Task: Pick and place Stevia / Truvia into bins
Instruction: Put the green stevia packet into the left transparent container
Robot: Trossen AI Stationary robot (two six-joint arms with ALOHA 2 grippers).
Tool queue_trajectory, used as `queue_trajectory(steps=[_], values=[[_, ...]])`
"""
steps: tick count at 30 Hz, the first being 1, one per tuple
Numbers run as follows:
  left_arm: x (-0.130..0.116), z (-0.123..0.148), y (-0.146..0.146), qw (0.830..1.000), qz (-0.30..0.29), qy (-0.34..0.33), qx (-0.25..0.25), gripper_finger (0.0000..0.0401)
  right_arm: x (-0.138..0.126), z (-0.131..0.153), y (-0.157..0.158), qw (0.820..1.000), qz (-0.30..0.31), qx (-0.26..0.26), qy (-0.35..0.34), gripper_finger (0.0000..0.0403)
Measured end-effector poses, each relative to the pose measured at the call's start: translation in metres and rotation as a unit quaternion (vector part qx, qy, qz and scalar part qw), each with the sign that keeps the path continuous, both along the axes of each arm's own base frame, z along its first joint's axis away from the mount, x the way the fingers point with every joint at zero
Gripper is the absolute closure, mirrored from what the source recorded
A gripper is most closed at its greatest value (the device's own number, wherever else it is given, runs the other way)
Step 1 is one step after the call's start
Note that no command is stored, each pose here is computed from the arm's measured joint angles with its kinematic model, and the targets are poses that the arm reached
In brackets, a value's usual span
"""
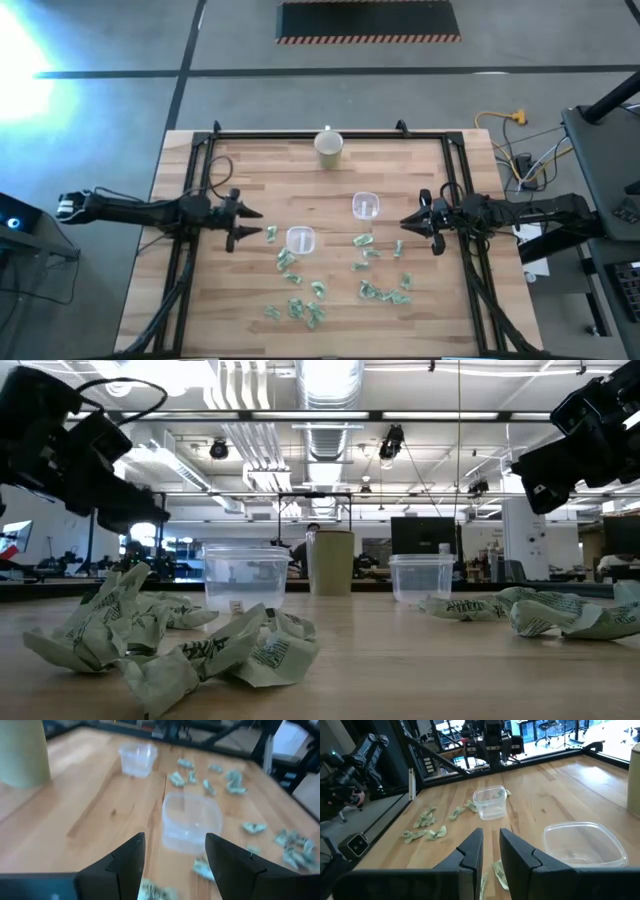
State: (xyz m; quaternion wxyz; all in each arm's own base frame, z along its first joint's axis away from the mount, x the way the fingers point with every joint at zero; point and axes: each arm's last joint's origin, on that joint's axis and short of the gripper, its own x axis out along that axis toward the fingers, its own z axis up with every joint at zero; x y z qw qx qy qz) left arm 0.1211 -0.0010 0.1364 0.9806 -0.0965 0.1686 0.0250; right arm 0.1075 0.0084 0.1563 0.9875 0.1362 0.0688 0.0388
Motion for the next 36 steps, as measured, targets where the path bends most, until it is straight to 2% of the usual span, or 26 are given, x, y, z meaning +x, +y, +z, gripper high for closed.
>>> queue_trajectory(steps=[3,11,22,28,36], values=[[0.003,0.001,0.0,1.0,0.0,0.007,-0.001,0.0209,0.0,0.0,0.0,1.0,0.0,0.0,0.0,0.0346],[0.011,-0.003,-0.002,0.996,0.005,0.058,-0.068,0.0209,0.0,0.0,0.0,1.0,0.0,-0.002,0.002,0.0346],[0.025,-0.007,-0.001,0.991,0.017,0.121,-0.063,0.0209,0.0,0.0,0.0,1.0,0.001,-0.009,0.001,0.0346],[0.034,-0.002,-0.003,0.986,0.005,0.134,-0.096,0.0209,0.0,-0.001,0.0,1.0,0.001,-0.009,0.002,0.0346],[0.041,-0.004,-0.002,0.985,0.01,0.158,-0.066,0.0209,0.0,-0.001,0.0,1.0,0.001,-0.009,0.002,0.0346]])
